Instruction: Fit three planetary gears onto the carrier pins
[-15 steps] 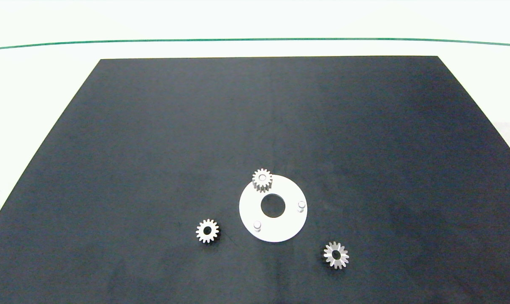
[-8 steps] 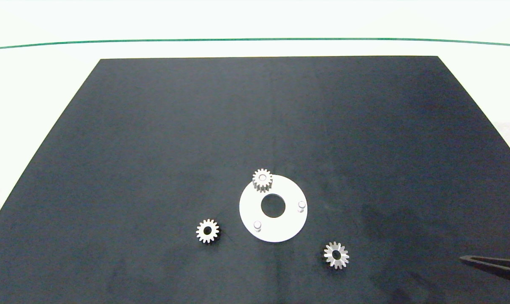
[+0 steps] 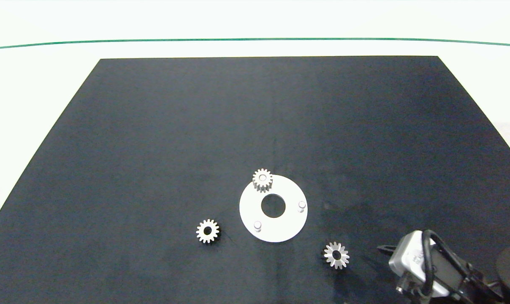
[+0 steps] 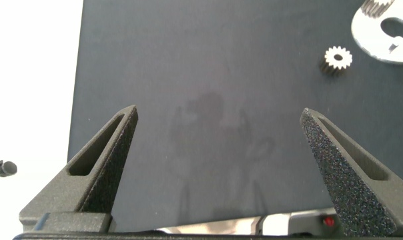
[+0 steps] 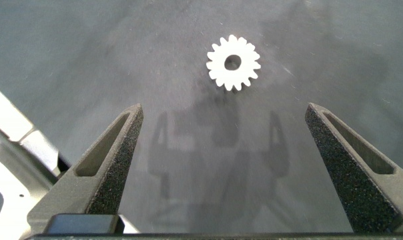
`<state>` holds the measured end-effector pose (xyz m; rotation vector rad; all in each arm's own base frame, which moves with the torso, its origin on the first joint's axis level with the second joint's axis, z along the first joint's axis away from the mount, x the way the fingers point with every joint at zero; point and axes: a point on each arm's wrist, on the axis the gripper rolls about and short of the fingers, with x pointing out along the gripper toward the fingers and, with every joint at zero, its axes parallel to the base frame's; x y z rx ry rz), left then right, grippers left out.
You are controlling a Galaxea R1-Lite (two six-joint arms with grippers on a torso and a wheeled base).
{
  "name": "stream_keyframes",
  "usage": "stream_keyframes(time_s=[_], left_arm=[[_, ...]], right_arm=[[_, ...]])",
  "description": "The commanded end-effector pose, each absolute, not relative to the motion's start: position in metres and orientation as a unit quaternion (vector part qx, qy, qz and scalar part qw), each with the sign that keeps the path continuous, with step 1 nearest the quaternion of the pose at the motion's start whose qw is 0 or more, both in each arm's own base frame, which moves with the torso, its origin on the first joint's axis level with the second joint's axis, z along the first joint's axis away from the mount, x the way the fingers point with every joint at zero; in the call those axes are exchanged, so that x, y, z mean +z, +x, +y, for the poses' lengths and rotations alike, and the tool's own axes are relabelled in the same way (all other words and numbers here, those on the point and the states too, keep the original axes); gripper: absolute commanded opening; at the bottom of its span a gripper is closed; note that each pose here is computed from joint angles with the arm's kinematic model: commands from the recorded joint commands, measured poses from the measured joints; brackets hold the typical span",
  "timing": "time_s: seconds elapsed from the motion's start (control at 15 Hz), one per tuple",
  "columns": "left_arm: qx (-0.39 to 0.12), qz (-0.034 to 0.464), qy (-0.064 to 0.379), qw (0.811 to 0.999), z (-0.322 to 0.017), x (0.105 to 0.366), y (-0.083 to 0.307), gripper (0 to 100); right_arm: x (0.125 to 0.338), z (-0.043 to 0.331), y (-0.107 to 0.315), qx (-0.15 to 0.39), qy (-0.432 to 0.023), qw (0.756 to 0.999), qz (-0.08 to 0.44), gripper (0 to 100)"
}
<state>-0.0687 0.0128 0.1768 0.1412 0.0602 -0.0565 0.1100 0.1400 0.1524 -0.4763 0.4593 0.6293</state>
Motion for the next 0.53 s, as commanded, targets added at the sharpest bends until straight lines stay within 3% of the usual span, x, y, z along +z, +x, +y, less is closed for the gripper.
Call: stream_keyframes(time_s=[0.07, 0.53], left_arm=[[-0.028, 0.026, 0.07, 0.997, 0.013, 0.18, -0.07, 100], [-0.027, 0.008, 0.065, 0.997, 0.014, 0.189, -0.075, 100]], right_arm=[[0.134, 0.155, 0.129, 0.286, -0.25, 0.888, 0.26, 100], [0.135, 0.173, 0.15, 0.277, -0.247, 0.891, 0.262, 100]])
